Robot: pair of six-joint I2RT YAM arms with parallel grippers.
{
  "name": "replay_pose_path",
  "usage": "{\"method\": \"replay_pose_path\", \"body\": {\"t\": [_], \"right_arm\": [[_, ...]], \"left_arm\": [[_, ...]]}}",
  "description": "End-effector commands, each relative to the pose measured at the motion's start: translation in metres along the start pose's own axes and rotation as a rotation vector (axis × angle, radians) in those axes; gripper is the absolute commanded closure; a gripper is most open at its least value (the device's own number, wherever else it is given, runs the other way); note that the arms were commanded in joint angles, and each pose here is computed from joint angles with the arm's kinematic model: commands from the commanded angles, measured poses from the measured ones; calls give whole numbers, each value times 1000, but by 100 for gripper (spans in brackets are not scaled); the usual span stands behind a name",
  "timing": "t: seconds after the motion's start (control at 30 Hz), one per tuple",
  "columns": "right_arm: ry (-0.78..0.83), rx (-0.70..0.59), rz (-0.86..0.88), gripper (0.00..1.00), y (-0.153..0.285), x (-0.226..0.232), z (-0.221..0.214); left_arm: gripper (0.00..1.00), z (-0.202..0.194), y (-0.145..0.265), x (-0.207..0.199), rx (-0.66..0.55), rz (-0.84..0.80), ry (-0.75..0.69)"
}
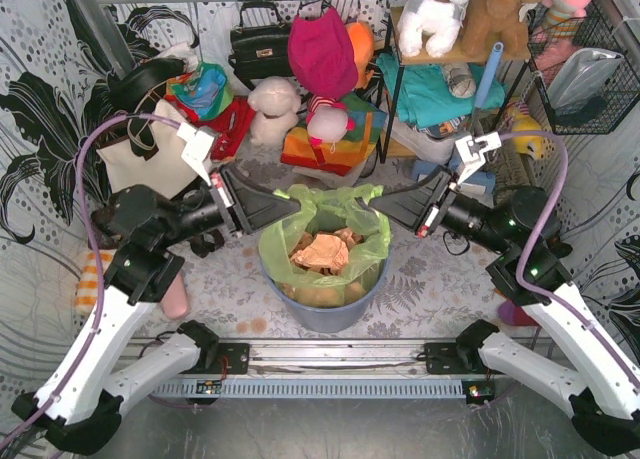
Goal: Tie the trash bag
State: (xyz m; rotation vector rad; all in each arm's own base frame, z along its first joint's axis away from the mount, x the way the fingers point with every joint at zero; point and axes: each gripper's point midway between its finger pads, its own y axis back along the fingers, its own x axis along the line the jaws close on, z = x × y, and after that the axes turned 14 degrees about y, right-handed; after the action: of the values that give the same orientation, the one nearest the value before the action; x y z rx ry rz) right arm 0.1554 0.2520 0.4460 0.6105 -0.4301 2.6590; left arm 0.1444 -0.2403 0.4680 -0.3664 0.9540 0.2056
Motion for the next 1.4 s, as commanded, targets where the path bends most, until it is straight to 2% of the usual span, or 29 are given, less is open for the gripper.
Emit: {"method": "replay_pose_path", "body": {"t": [0.0, 0.1, 0.13, 0.2, 0.23, 0.27, 0.33, 0.47, 0.63, 0.8, 0.97, 1.13, 1.23, 1.37], "right_arm": [[-19, 62, 81, 100, 16, 16, -19], [-29, 79, 105, 100, 18, 20, -23], [-37, 91, 108, 97, 17, 20, -25], [-47, 122, 100, 70, 16, 19, -29], [-51, 140, 90, 62, 17, 17, -32], [-53, 157, 80, 56, 17, 14, -36], [-56, 184, 55, 54, 18, 9, -43], [-74, 216, 37, 54, 22, 6, -51], [-82, 238, 48, 55, 27, 10, -55], [-79, 230, 72, 60, 28, 18, -48], [-55, 197, 95, 63, 22, 23, -36], [-36, 97, 148, 69, 8, 35, -5], [-1, -10, 169, 76, 0, 44, 25], [74, -118, 177, 81, -4, 60, 68]], "left_arm": [[94, -21, 23, -30, 60, -80, -62], [91, -25, 30, -34, 65, -75, -88], [90, -26, 32, -34, 68, -67, -93], [83, -26, 34, -30, 63, -27, -99], [78, -25, 35, -27, 58, -3, -99], [72, -25, 35, -23, 58, 18, -99], [60, -25, 36, -13, 53, 60, -94], [51, -28, 38, 3, 56, 121, -76], [47, -33, 39, 20, 73, 177, -62], [43, -30, 30, 18, 87, 128, -61], [42, -11, 13, 13, 59, 102, -87], [43, 20, -1, -1, 2, 130, -159], [51, 37, -10, -23, -14, 97, -203], [53, 50, -18, -50, -16, 33, -234]]}}
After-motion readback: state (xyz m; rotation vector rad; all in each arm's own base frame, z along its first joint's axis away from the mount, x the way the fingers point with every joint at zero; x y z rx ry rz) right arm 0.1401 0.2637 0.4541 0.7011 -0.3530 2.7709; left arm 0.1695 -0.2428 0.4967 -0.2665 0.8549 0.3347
